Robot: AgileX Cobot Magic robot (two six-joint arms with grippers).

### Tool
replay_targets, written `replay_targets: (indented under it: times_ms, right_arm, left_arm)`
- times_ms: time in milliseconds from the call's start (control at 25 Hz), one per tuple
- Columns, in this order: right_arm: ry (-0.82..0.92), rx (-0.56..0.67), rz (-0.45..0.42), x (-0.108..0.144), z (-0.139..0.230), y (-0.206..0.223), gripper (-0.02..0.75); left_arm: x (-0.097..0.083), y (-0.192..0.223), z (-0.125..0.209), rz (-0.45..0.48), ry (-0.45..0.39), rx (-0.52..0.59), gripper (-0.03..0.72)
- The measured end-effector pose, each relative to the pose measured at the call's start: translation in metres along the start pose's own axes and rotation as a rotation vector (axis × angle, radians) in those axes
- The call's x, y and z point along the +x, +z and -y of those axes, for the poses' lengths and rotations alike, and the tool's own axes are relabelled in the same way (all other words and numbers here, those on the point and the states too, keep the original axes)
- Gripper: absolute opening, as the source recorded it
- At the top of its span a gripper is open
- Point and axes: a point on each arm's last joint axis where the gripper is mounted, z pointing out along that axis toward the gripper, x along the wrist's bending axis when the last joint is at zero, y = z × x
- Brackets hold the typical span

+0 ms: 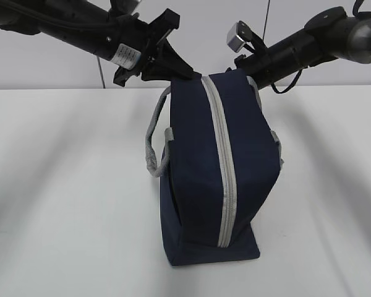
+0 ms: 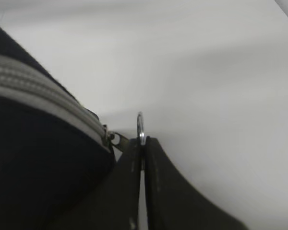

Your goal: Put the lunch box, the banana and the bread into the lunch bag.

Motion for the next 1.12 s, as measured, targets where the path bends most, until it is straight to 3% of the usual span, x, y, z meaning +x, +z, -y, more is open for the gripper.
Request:
replay_targets:
  times_ms: [240,320,520,600,680,880,1120]
  right_arm:
    - [0.056,-0.017,0.012,-0.002,-0.005,-0.002,-0.008]
    - [0.088,-0.029,0.032,-0.006,-0.011,-0.007,0.049]
    - [0.172,-0.088,0.109,-0.018,-0.034,-0.031,0.325]
    - [0.23,-0.106,0.127,-0.021,-0.043,-0.037,0.377]
    - [0.34,-0.126,0.135,-0.022,-0.05,-0.043,0.393]
    - [0.694,-0.142,0.153,-0.024,-0.06,-0.053,0.403]
    - [0.967,0.051,0.332,-0.02,-0.056,-0.07,0.403]
  left_arm:
    - [0.0,-0.001,0.0,-0.017,0.02,0.005,0.009]
    - [-0.001,-0.004,0.0,-0.043,0.051,0.016,0.059]
    - [-0.003,-0.013,-0.001,-0.071,0.091,0.019,0.461]
    - [0.001,-0.018,-0.002,-0.072,0.079,0.026,0.555]
    - [0.008,-0.024,-0.003,-0.079,0.063,0.029,0.571]
    - [0.03,-0.045,-0.005,-0.152,0.021,0.055,0.518]
    - [0.04,-0.069,0.002,-0.403,0.005,0.135,0.507]
